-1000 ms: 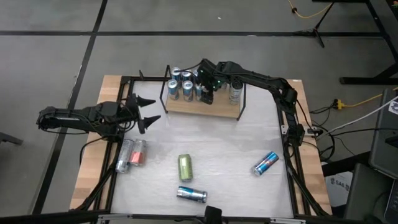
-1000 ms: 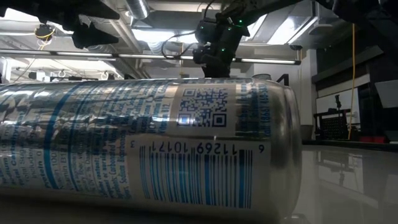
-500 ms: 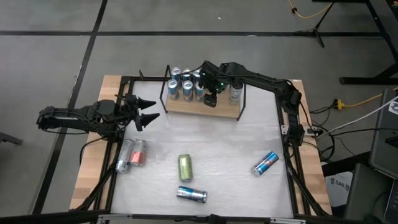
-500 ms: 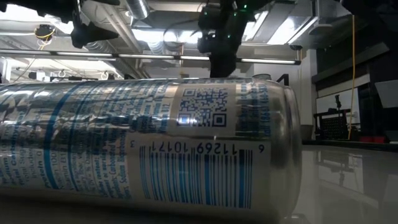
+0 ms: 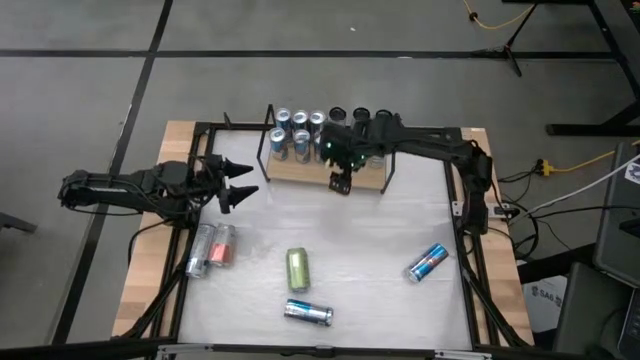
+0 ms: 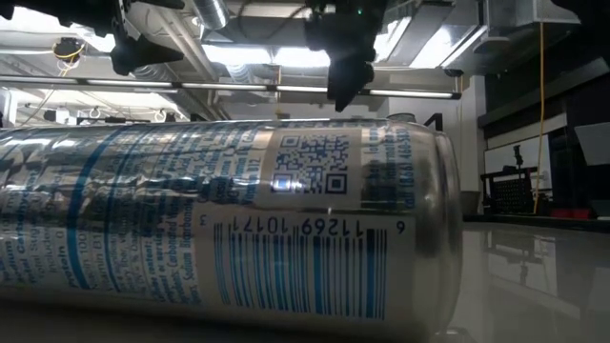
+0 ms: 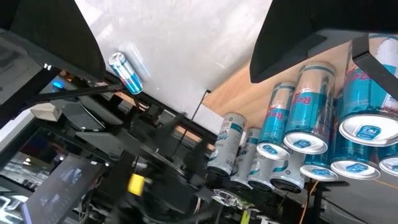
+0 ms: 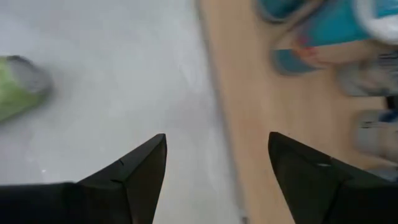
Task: Place canned beverage on shelf
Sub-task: Put the blue soda can on the shelf aligned with the other blue soda cans
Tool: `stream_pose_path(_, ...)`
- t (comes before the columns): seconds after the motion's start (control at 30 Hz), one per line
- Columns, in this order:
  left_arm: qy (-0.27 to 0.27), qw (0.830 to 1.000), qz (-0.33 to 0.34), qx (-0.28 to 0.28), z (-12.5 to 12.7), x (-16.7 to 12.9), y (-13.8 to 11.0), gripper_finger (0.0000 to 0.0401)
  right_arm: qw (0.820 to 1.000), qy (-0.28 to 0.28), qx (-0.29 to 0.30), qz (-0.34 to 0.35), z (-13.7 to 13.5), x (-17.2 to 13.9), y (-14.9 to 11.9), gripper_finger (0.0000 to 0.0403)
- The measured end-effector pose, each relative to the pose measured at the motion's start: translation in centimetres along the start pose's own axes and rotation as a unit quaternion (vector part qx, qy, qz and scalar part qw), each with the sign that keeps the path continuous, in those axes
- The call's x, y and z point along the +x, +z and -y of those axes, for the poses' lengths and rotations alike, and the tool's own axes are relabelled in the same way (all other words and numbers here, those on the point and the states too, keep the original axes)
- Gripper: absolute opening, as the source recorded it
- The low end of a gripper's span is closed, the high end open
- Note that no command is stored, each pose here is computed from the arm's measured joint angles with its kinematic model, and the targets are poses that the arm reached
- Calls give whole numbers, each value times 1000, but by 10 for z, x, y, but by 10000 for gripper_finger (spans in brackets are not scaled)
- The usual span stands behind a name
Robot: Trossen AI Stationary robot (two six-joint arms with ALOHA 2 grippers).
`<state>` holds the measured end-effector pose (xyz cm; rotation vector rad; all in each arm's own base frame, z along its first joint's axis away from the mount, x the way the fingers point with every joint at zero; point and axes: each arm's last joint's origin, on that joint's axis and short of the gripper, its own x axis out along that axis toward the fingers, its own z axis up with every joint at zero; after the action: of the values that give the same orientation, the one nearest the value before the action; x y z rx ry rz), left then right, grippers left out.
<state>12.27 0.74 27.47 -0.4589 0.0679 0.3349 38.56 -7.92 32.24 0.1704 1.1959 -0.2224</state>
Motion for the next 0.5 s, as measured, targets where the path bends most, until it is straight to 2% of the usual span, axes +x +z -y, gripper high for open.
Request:
stream_pose_path(0.3,1,1000,-2,1,0,0,0,396,999,40,-2,-3,-79,-4,-12,271)
stream_pose_path(0.5,-10,1000,-8,1,0,0,-1,396,994,102,-25,7,-139,-8,-25,271)
